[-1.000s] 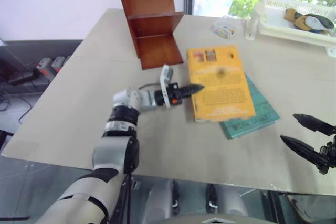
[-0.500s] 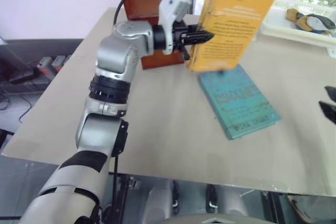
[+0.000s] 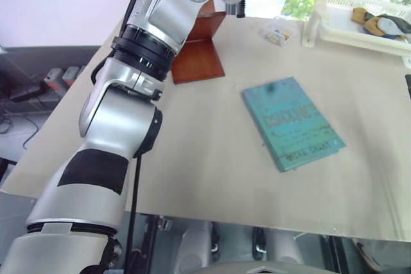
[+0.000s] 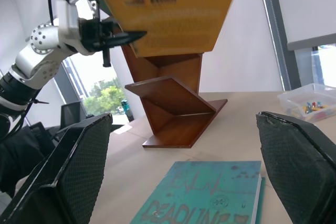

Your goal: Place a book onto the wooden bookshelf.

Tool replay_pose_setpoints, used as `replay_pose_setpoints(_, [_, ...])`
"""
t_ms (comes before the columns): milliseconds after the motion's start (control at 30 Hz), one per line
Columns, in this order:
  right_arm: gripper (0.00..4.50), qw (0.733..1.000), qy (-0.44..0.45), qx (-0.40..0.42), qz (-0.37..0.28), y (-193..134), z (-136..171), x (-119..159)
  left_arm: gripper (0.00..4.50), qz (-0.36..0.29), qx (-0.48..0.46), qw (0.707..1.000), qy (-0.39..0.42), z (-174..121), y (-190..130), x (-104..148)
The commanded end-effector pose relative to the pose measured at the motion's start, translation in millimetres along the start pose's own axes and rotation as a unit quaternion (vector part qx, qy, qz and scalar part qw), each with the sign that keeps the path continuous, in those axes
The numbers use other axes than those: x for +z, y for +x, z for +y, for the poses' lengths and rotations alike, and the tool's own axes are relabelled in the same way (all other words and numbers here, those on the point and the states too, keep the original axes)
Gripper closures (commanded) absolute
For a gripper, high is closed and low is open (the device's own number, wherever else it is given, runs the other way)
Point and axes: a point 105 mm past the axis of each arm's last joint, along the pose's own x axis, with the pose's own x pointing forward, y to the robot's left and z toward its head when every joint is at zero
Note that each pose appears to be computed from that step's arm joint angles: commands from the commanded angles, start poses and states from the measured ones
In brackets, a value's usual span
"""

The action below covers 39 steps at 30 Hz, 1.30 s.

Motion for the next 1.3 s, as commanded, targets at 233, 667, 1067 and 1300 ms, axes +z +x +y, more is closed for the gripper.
replay_pose_setpoints(233, [0.00, 0.997, -0.011, 0.052, -0.054, 4, 3, 37, 4.12, 0.082, 0.012, 0.994, 0.073, 28, -16, -20])
replay_pose_setpoints(667, [0.00, 0.993, 0.009, 0.118, -0.014, 31, 8, 32, 4.12, 0.203, -0.006, 0.976, 0.075, 24, -50, -72])
replay_pose_setpoints(1067, [0.00, 0.992, 0.009, 0.124, 0.003, 40, -3, 34, 4.12, 0.283, -0.059, 0.955, 0.068, 10, -74, -85])
replay_pose_setpoints(1300, [0.00, 0.992, 0.008, 0.127, 0.008, 44, -6, 35, 4.12, 0.322, -0.072, 0.942, 0.056, 2, -83, -95])
